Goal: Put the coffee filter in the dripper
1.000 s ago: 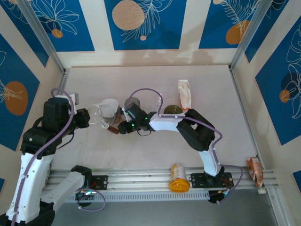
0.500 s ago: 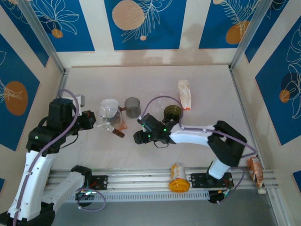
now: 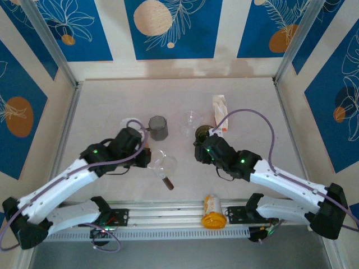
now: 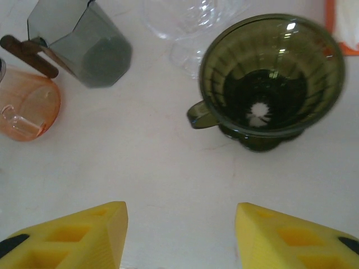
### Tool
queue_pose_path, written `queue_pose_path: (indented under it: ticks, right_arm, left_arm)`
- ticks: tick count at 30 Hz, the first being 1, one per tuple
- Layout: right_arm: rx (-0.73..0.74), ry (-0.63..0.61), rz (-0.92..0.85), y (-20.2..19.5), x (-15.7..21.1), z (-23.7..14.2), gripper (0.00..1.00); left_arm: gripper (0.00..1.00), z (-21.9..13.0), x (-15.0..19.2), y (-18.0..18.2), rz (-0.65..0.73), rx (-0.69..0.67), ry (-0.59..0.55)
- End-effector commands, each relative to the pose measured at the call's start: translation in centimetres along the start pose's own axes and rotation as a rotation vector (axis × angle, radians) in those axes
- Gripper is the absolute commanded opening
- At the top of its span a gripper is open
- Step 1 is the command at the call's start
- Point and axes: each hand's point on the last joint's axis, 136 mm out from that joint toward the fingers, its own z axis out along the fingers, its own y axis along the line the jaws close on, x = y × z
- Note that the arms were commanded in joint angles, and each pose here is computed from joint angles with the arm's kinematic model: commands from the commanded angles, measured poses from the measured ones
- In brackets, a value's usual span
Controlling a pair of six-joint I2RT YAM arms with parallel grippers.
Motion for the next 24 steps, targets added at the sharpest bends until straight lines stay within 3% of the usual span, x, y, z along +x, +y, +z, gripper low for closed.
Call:
queue_pose_path:
  ticks: [1,10,22,24]
  right_arm:
    - [0.096,0.008,-0.001,-2.8,0.9,-1.0,0.55]
    - [0.115,0.042,0.005,-3.5,2.1,-1.2,0.57]
    - [0.122,0.069,0.024,-3.5,2.5,-1.1,0.59]
    - [0.13,0.088,0.044,-3.5,2.7,-0.8,0.6]
  left_arm:
    - [0.0,1.9,-1.2,-2.3,0.002,0.031,-0.045]
    - [0.0,7.3,0.4,-1.9,0.066,-0.093,0.056]
    - [0.0,10.4,1.9,-1.3,0.096,-0.138,0.123]
    - [0.09,10.4,2.0,-1.4,0.095,-0.136,0.126]
